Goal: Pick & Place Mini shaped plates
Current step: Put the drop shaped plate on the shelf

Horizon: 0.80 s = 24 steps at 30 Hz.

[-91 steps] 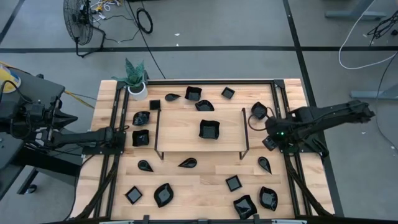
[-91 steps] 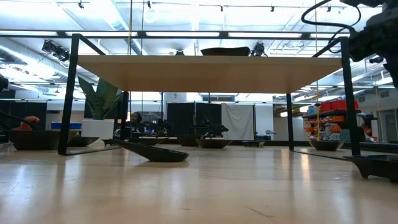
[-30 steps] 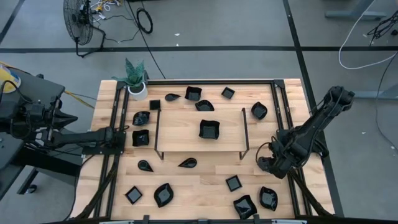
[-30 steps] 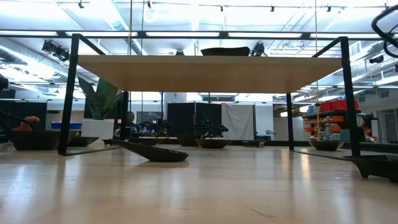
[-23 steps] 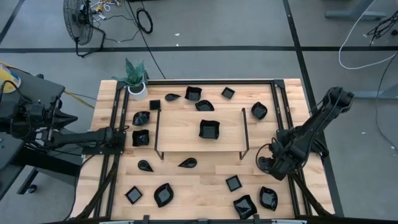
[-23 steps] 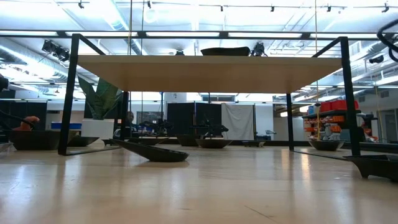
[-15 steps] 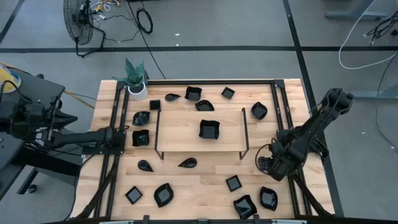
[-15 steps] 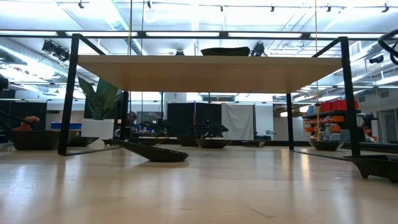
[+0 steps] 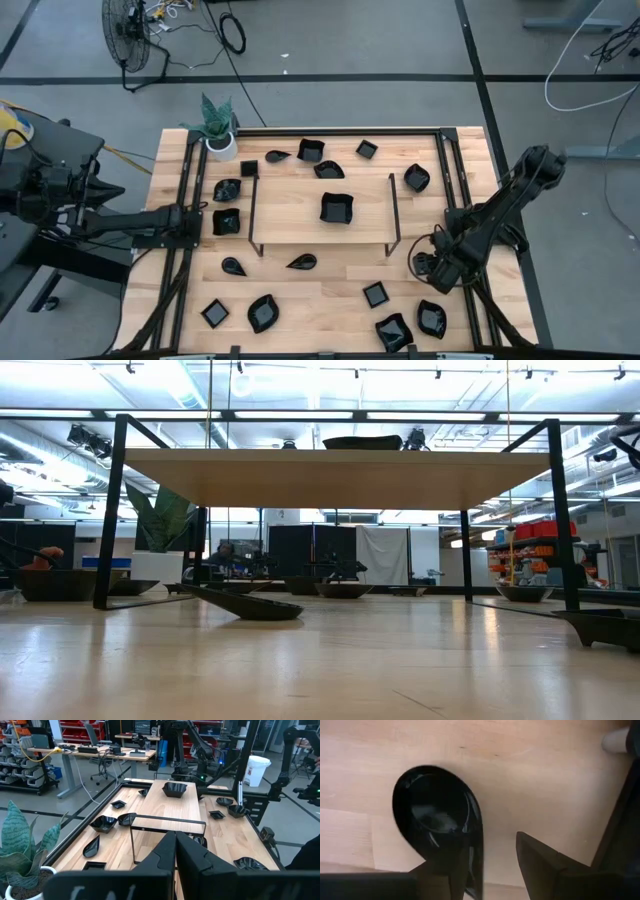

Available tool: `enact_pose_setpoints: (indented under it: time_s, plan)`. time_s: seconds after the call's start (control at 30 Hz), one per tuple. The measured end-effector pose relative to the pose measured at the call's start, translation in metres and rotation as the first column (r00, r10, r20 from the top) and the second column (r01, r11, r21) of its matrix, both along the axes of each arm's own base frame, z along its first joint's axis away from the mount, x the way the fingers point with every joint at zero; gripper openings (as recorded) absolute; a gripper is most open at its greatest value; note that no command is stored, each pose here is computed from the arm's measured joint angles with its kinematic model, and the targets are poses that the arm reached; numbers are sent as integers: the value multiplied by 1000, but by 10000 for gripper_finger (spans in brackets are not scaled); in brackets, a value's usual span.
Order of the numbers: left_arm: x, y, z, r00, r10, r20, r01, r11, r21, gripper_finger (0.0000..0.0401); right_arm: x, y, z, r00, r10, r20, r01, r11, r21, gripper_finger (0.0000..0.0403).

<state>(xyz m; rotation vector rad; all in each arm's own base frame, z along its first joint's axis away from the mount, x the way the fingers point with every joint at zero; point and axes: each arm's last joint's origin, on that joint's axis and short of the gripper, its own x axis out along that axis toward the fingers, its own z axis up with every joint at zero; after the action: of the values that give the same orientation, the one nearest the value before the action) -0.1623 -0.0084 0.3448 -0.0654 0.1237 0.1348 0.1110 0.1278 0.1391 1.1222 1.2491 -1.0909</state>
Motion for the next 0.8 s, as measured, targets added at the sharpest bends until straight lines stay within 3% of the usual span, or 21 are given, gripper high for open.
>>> enact_pose_setpoints:
  time_s: [0.23,0.8]
  plan:
    - [0,0,0,1000,0,0,0,1000,0,18,2,2,-1,1000,0,15,0,1000,15,156]
    - [0,0,0,1000,0,0,0,1000,0,18,4,5,-1,999,0,36,-1,999,40,47]
